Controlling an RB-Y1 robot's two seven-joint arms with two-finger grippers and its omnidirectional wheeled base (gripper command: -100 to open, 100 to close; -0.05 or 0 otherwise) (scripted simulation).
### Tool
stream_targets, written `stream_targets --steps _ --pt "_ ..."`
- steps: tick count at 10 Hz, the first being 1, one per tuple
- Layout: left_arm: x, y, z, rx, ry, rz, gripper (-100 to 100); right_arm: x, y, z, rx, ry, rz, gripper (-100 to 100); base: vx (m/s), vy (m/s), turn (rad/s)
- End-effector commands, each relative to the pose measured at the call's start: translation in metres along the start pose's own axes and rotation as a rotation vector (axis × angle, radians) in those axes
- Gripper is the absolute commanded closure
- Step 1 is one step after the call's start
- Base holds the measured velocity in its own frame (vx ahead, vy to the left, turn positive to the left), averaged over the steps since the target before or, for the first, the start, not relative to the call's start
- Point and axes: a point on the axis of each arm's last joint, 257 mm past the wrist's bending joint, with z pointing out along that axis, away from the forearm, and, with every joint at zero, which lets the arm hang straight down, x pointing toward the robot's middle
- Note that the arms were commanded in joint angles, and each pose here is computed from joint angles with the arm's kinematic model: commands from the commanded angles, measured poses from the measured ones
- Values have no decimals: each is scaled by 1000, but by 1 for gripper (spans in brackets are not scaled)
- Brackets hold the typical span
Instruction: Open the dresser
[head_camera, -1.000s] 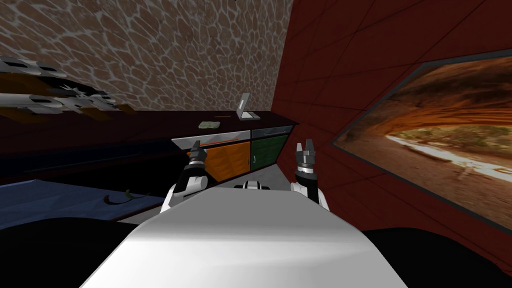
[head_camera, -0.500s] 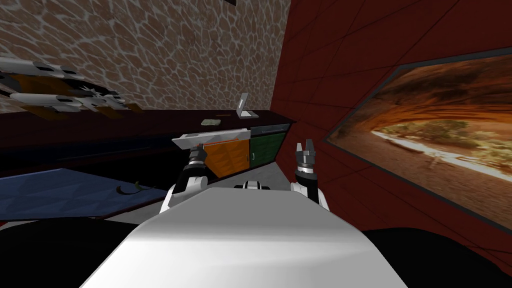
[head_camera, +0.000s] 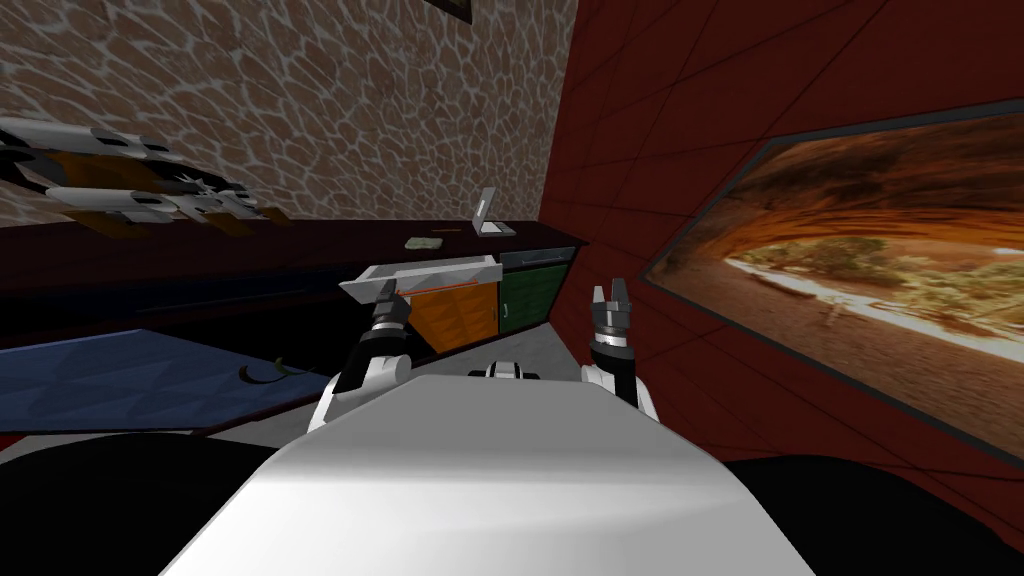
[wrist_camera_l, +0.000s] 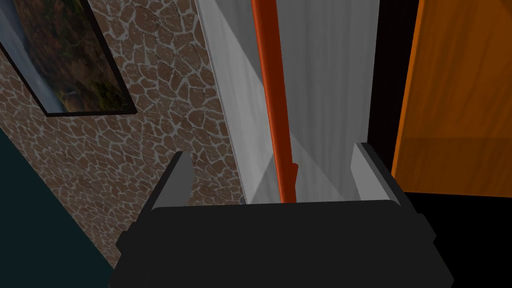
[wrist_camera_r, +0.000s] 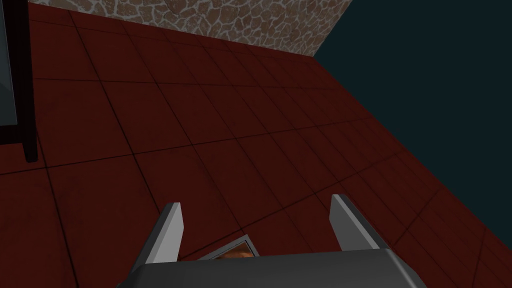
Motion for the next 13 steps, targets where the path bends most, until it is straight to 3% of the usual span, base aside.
stream_targets --steps 1,6,7,8,13 --pt "-4 -16 -6 -2 -3 1 -100 0 0 0 0 0 0 0 49 2 -13" --pt "-9 -48 -20 -1 -5 6 -100 0 0 0 0 0 0 0 33 7 -12" --pt "-10 -44 -20 -1 -5 5 -100 0 0 0 0 0 0 0 13 3 0" --pt "-10 -44 -20 -3 -5 5 0 0 0 0 0 0 0 0 0 0 0" --pt "-10 -43 -20 -3 -5 5 0 0 0 0 0 0 0 0 0 0 0"
